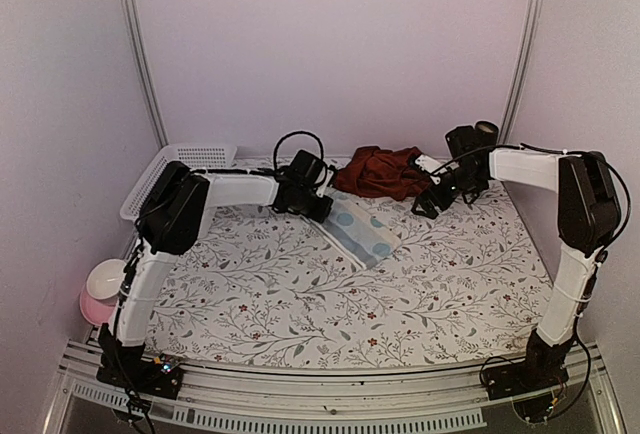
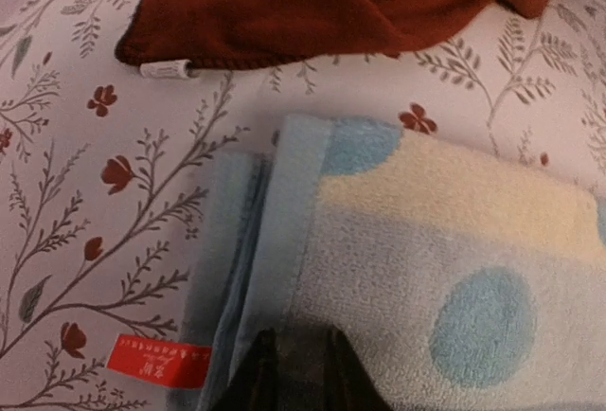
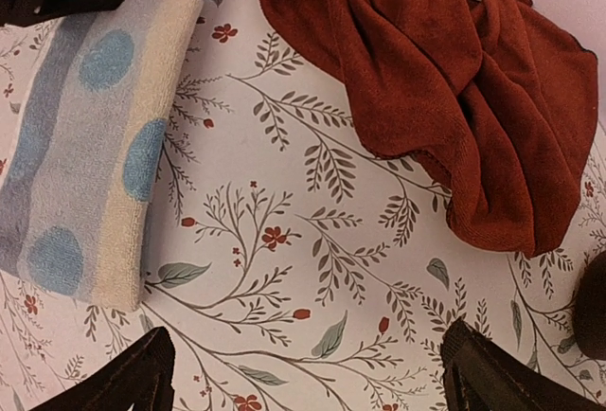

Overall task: Roll the towels
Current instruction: Rotate the towel at the center of the board.

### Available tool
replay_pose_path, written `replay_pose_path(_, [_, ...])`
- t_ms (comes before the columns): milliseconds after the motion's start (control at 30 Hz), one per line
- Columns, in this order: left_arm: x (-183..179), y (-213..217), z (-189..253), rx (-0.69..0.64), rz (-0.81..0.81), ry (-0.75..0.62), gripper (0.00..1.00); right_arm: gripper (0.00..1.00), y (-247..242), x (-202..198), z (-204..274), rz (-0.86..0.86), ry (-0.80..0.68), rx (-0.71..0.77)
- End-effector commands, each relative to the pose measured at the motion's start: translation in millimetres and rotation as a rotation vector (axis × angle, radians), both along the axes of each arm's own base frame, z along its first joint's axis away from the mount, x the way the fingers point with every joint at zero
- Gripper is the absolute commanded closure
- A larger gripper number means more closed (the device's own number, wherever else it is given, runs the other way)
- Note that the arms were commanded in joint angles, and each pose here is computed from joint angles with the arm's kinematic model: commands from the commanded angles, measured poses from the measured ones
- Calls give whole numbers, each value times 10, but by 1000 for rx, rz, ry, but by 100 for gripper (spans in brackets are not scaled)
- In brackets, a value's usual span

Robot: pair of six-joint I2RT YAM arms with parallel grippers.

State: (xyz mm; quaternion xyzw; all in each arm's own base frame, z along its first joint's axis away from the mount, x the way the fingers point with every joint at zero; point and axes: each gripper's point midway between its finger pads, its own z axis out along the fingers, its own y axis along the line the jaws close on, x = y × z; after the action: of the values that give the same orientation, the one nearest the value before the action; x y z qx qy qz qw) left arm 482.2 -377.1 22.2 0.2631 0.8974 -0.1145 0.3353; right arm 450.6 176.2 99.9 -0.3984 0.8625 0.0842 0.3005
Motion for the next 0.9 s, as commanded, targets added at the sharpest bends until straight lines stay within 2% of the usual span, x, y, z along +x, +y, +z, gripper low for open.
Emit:
replay_pose_path(0, [266,88,137,120,24,-35,68,1,-24,31,12,-11,-30,-11])
replay_pose_path(100, [295,-29,515,53,15,-100,46,1,-26,41,51,-11,-47,-10])
replay_pose_path(200, [114,-145,831,21,-32,-185,30,1,-45,45,85,-19,-65,-13])
replay_pose_path(267, [-91,-262,978,15,-97,-249,24,1,-66,60,118,-28,-85,-12])
replay_pose_path(333, [-402,-350,937,41,-181,-283,19,1,-95,77,150,-37,-96,-6])
replay_pose_path(433, [-819,-494,906,50,-309,-330,17,1,-159,98,204,-55,-98,17])
replay_pose_path(533, [-1152,-650,775,51,-427,-335,19,1,-256,124,260,-77,-99,44])
replay_pose_path(867, [-1587,-1037,281,231,-605,-362,25,1,-394,147,352,-105,-101,79])
